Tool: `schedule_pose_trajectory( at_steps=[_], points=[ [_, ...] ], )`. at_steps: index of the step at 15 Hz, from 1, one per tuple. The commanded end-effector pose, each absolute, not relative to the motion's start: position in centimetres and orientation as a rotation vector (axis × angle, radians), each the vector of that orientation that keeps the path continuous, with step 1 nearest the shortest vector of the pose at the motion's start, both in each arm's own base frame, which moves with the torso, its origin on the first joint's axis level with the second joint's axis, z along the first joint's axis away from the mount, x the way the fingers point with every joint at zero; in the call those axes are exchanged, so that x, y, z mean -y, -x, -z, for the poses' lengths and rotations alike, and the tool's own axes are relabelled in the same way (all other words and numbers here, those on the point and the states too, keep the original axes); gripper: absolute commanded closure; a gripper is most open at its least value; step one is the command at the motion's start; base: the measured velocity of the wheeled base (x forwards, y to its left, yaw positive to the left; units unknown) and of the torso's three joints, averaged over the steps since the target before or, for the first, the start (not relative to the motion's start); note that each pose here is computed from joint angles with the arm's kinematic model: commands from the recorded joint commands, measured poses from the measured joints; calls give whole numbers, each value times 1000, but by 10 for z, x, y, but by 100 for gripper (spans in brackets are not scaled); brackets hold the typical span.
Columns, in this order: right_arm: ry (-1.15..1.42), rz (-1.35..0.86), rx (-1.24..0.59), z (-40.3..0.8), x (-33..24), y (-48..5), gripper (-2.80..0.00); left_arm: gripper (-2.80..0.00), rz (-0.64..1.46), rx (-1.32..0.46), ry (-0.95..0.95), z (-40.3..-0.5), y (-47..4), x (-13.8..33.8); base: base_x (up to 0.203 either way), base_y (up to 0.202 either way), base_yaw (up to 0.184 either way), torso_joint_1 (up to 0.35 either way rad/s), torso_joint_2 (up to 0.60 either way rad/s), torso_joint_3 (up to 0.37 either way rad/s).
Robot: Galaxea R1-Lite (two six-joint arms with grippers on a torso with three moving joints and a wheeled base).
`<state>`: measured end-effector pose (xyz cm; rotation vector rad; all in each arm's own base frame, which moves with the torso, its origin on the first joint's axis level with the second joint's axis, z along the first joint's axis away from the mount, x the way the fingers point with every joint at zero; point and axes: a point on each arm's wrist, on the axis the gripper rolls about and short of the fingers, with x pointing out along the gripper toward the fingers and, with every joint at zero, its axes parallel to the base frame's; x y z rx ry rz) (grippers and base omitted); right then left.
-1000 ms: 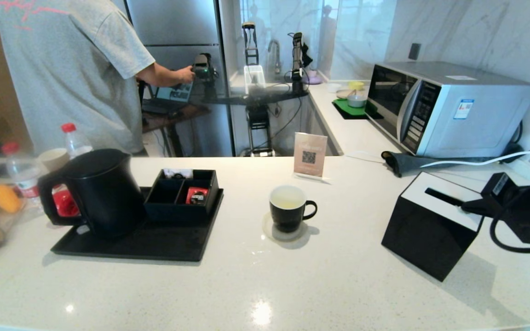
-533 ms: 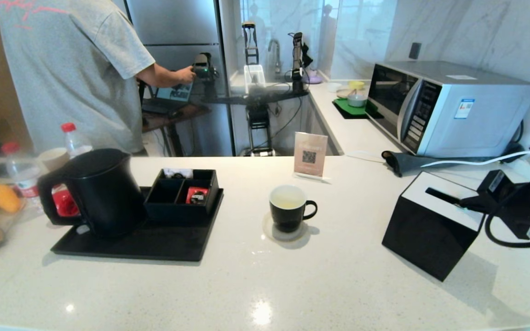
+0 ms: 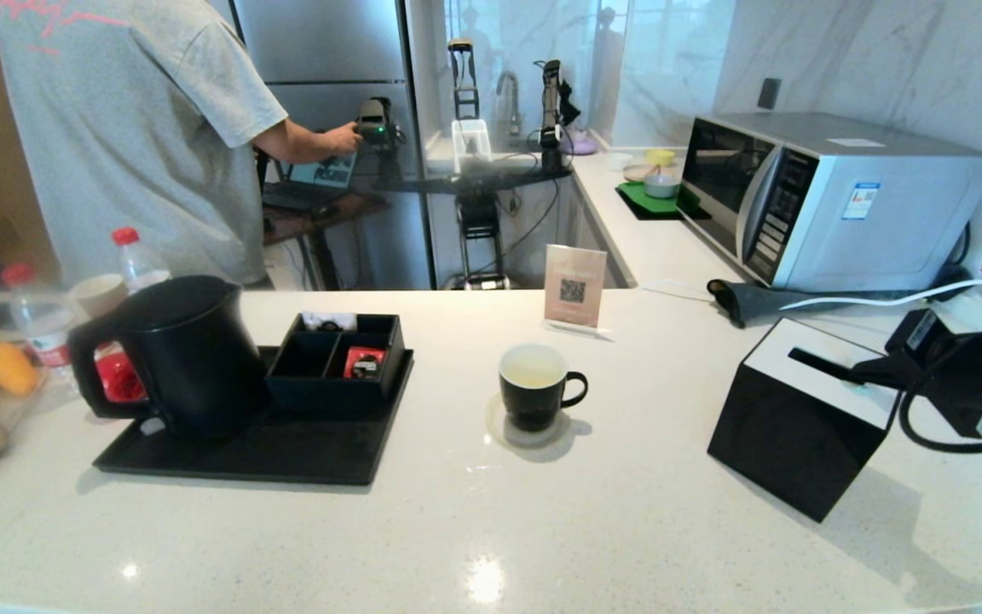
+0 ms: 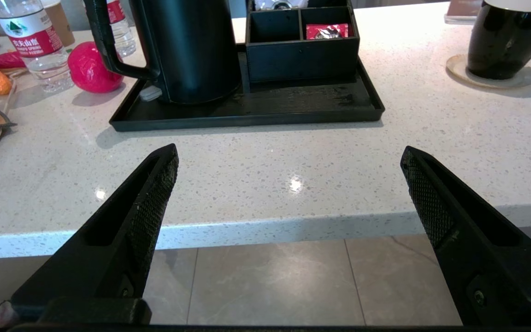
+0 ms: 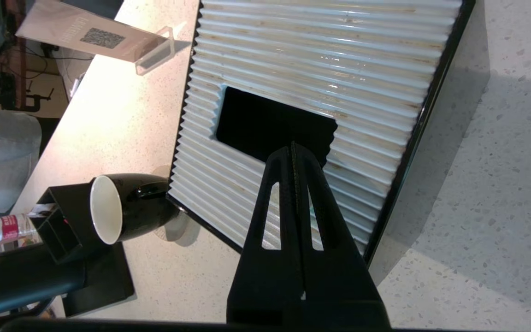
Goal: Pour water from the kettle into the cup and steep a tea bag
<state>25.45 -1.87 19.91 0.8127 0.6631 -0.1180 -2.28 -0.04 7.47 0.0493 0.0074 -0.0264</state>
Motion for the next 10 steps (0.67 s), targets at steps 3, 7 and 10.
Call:
schedule_pose_trajectory(
  at_steps=[3, 7, 10],
  points=[
    [-815, 93, -602, -216, 17, -239, 0, -280, 26, -7, -50, -75, 23, 0, 0, 0, 0, 0, 0, 0],
    [-806, 65, -530, -236, 15, -214, 0, -280, 25, -7, -49, -75, 23, 0, 0, 0, 0, 0, 0, 0],
    [-807, 77, -559, -232, 15, -213, 0, -280, 26, -7, -49, -75, 23, 0, 0, 0, 0, 0, 0, 0]
  ],
)
